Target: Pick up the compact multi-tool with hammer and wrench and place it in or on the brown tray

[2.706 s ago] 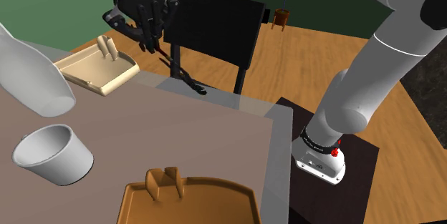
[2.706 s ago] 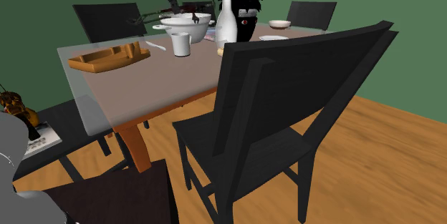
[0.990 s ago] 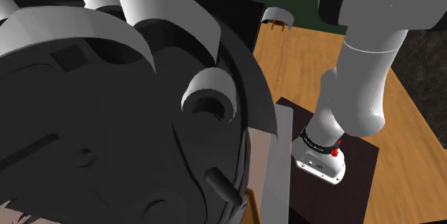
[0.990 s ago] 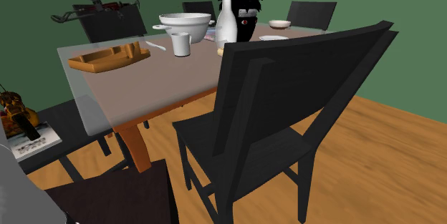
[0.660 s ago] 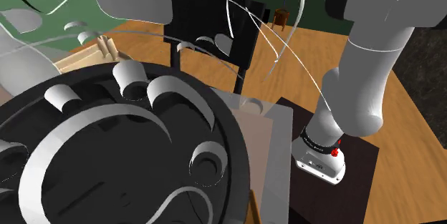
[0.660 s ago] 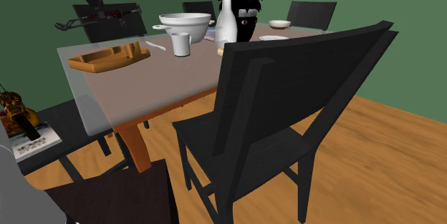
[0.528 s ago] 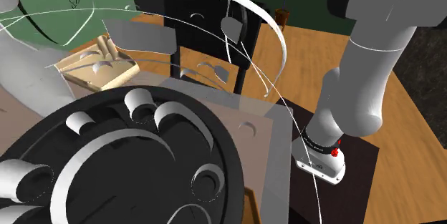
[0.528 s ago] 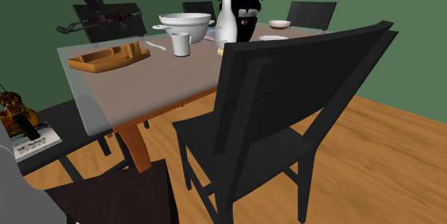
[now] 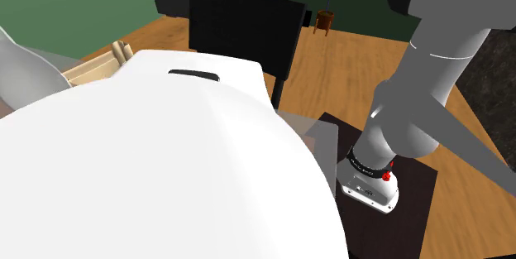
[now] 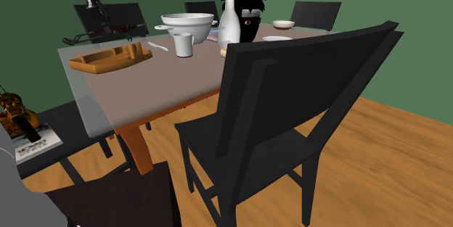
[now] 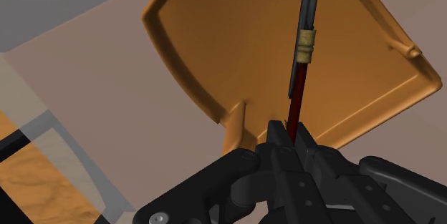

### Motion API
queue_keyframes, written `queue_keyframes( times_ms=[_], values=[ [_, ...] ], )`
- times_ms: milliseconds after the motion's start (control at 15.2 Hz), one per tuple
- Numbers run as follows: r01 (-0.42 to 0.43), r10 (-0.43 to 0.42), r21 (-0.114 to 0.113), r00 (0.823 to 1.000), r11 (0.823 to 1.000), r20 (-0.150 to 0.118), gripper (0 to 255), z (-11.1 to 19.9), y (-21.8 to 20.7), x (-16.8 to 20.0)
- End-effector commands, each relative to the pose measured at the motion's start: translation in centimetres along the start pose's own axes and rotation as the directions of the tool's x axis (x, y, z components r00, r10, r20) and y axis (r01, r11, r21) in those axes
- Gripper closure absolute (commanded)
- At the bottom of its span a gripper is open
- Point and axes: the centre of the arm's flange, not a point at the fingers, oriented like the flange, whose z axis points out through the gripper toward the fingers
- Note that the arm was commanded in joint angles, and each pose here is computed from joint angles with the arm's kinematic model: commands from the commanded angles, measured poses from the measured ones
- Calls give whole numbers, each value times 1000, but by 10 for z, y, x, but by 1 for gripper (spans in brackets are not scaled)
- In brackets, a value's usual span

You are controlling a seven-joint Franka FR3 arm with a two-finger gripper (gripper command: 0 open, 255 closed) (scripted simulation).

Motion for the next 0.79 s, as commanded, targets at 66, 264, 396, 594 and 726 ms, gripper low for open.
queue_keyframes(
  times_ms=[66, 264, 396, 594, 726],
  values=[
    [0, 0, 0, 1000, 1000, 0, 255, 2, -1, -1],
    [0, 0, 0, 1000, 1000, 0, 255, 2, -1, -1],
    [0, 0, 0, 1000, 1000, 0, 255, 2, -1, -1],
    [0, 0, 0, 1000, 1000, 0, 0, 2, -1, -1],
    [0, 0, 0, 1000, 1000, 0, 0, 2, -1, -1]
  ],
)
